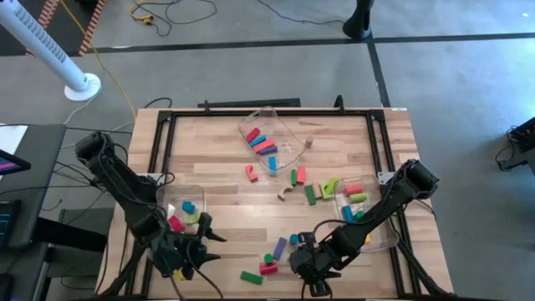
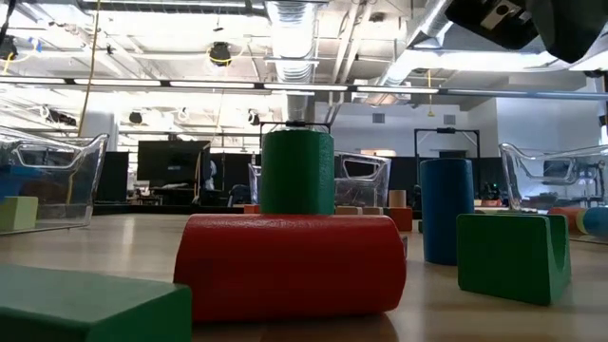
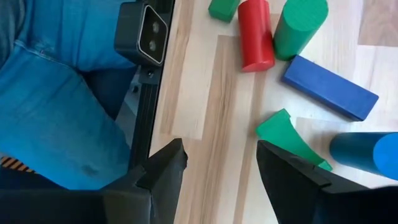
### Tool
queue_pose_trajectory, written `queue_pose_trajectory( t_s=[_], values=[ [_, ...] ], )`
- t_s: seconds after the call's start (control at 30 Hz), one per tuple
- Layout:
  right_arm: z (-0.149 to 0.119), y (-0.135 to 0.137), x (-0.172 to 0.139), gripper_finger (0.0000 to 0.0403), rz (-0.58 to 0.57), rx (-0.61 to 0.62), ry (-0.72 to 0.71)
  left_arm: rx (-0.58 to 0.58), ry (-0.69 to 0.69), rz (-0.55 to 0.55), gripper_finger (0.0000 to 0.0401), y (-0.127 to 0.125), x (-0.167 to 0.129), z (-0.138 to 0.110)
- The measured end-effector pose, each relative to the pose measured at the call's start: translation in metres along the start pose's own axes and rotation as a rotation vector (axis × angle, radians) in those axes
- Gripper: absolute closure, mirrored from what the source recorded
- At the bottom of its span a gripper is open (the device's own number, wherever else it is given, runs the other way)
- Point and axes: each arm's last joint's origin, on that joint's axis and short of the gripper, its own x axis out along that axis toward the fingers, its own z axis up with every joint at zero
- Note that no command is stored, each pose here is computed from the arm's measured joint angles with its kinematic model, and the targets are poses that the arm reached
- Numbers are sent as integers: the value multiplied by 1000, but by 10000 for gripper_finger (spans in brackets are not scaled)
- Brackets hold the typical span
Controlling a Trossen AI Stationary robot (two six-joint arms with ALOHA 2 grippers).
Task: Sort blocks by size
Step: Put the green rectangular block into the top transparent bin
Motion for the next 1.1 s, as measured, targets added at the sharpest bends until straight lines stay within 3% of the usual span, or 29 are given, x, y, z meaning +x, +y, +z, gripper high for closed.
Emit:
queue_pose_trajectory(
  t_s=[0.53,0.73,1.1],
  values=[
    [-1,1,0,173,-21,-4,-3,0,28,79,179,13,33,-1],
    [-1,1,0,173,-21,-5,-2,-26,14,21,179,15,35,1],
    [-3,4,0,173,-17,-7,0,-32,-28,18,179,15,35,6]
  ],
)
